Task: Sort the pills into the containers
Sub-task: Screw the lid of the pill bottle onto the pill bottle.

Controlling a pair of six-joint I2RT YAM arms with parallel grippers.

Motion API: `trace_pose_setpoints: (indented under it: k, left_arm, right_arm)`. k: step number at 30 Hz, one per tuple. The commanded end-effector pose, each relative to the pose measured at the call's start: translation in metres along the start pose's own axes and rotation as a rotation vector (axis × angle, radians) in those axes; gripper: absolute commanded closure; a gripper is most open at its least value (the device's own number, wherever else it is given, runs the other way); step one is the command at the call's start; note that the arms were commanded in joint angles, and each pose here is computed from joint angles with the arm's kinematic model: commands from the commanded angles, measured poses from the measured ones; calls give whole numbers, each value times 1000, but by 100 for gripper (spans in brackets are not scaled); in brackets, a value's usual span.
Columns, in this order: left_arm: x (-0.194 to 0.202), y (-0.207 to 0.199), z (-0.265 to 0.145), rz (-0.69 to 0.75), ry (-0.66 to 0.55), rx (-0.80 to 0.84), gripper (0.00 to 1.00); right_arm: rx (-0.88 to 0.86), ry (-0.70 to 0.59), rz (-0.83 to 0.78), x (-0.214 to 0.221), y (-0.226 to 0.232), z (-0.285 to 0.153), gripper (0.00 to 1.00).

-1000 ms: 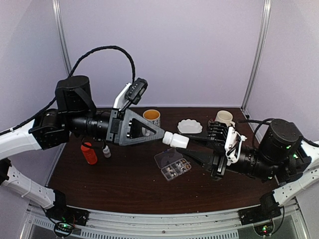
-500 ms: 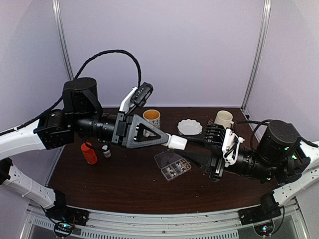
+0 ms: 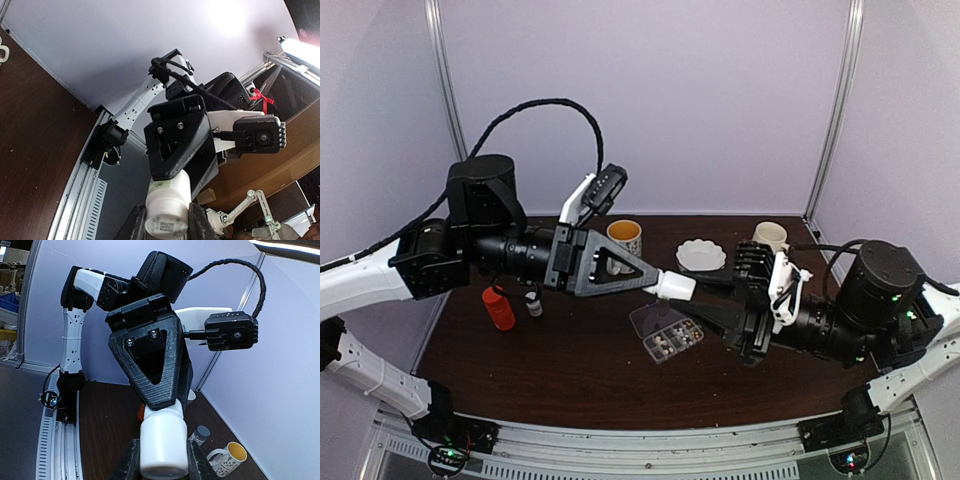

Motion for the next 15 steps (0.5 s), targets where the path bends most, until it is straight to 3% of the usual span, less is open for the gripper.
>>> trace_pose_setpoints:
  k: [1,9,15]
  left_arm:
    - [-10,-19,-3,153,-26,57,100]
    - [-8,-8,-6,312,-24,-21,100]
    - [-8,-7,-7,343,-27,-30,100]
  right_arm:
    - [39,-35,211,-17,-19,1,100]
    - [-97,-169,724,-37,-26,4,100]
    - [-182,-235,869,-50,-22,-4,100]
Point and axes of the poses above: each gripper's point midway between its finger pads, its own z axis out along the fingers, its own y axis along the line the jaws close on, x = y × z, the point moved 2 cm from there along -z, back along the fingers, and after that the axes turned 4 degrees about -z, right-handed, at the moved point
